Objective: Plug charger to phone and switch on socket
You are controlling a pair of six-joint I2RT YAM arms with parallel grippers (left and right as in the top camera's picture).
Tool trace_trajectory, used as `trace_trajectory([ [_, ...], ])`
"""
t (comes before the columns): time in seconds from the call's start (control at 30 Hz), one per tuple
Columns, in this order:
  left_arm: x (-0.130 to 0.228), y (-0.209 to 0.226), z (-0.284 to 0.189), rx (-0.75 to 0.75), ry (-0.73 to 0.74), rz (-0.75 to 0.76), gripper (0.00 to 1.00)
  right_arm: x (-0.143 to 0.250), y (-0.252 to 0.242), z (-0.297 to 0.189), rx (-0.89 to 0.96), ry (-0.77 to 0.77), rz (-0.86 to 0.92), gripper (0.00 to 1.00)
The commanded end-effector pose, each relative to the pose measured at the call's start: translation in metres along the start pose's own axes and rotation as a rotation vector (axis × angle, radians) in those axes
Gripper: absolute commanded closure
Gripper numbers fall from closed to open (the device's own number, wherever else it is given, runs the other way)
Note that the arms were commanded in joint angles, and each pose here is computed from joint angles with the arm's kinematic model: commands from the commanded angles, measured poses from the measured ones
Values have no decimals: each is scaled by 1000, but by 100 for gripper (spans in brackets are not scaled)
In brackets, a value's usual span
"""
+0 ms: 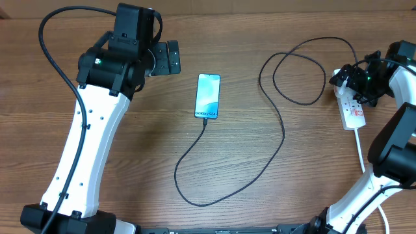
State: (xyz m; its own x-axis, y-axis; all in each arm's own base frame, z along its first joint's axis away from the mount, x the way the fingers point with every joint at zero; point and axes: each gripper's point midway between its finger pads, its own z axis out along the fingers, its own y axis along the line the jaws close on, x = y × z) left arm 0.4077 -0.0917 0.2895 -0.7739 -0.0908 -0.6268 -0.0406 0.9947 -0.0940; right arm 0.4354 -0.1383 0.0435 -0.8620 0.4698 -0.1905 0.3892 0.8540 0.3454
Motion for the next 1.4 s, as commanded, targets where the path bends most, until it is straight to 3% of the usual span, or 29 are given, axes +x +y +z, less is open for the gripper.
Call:
trace_trajectory([
  [0.0,0,4,5,-20,5,17,0,26,36,23,-152,97,2,0],
  [0.1,0,4,5,-20,5,17,0,21,9,24,10,76,104,0],
  [0.4,0,4,5,-20,5,17,0,13,10,-2,51,32,134,0],
  [0.7,0,4,5,-20,5,17,0,5,10,-74,174,-117,212,0],
  [1.07,0,4,5,-20,5,17,0,32,55,-187,86,-280,172,0],
  [1.37,0,4,5,-20,5,17,0,35,63,-202,61,-317,158,0],
])
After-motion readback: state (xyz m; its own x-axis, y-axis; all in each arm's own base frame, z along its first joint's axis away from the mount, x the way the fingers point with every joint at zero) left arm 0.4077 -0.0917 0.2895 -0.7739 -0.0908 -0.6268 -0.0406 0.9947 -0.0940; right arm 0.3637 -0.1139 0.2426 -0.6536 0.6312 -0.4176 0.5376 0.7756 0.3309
